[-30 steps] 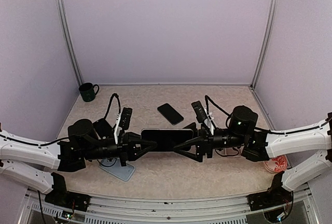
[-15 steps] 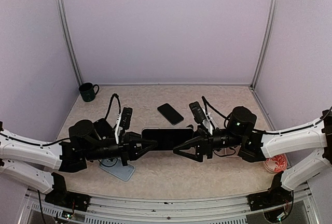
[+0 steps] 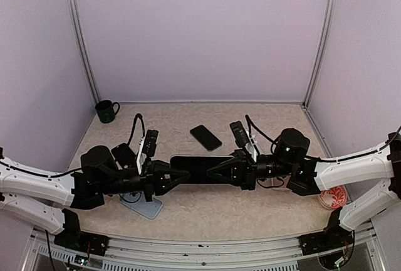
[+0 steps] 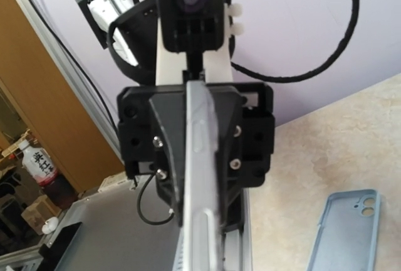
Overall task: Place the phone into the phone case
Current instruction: Pass from the left arm to the right, then move the phone case to the center of the board.
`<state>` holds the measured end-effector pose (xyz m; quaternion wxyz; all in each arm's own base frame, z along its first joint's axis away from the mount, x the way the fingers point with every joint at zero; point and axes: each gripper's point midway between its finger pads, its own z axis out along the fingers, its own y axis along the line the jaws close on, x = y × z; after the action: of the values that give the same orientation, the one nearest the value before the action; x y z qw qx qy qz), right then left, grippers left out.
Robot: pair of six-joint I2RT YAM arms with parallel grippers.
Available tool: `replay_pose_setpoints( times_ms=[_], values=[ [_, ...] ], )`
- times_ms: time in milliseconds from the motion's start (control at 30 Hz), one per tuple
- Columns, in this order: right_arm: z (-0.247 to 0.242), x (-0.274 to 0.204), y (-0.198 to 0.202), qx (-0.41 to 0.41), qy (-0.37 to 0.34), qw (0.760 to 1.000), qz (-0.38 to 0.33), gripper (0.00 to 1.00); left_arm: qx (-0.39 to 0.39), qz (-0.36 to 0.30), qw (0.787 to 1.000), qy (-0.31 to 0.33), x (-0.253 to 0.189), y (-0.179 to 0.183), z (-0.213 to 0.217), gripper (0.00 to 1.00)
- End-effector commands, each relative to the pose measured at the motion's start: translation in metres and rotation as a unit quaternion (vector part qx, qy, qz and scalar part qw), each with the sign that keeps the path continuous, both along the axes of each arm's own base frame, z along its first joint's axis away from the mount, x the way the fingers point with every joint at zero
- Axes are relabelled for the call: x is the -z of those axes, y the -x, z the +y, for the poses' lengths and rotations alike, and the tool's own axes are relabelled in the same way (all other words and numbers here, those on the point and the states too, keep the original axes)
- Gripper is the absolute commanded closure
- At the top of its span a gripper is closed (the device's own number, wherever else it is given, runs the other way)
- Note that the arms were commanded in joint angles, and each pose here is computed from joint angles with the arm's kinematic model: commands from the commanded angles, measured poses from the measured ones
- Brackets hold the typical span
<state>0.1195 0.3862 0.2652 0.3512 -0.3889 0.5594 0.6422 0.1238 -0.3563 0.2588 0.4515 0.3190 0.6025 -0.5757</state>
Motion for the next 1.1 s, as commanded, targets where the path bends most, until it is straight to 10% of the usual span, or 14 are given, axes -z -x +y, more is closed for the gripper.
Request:
replay_pose_setpoints(
  times_ms=[0,100,400,1067],
  values=[
    [-0.003,-0.015,0.006,-0.006,-0.027,0.999,-0.019,1.00,-0.050,-0.008,0.999,0.015,-0.007,-0.019,0.007,1.00],
    [-0.004,-0.017,0.005,-0.003,-0.028,0.999,-0.020,1.00,-0.055,-0.004,0.998,0.010,-0.005,-0.021,0.006,0.91],
    [-0.003,-0.009,-0.008,0.037,0.002,0.999,-0.006,1.00,-0.130,0.025,0.991,-0.020,0.004,-0.042,0.022,0.03],
    [-0.020,0.029,-0.051,0.177,0.108,0.978,-0.010,1.00,-0.460,0.258,0.840,-0.126,0.124,-0.097,0.178,0.01]
  ],
)
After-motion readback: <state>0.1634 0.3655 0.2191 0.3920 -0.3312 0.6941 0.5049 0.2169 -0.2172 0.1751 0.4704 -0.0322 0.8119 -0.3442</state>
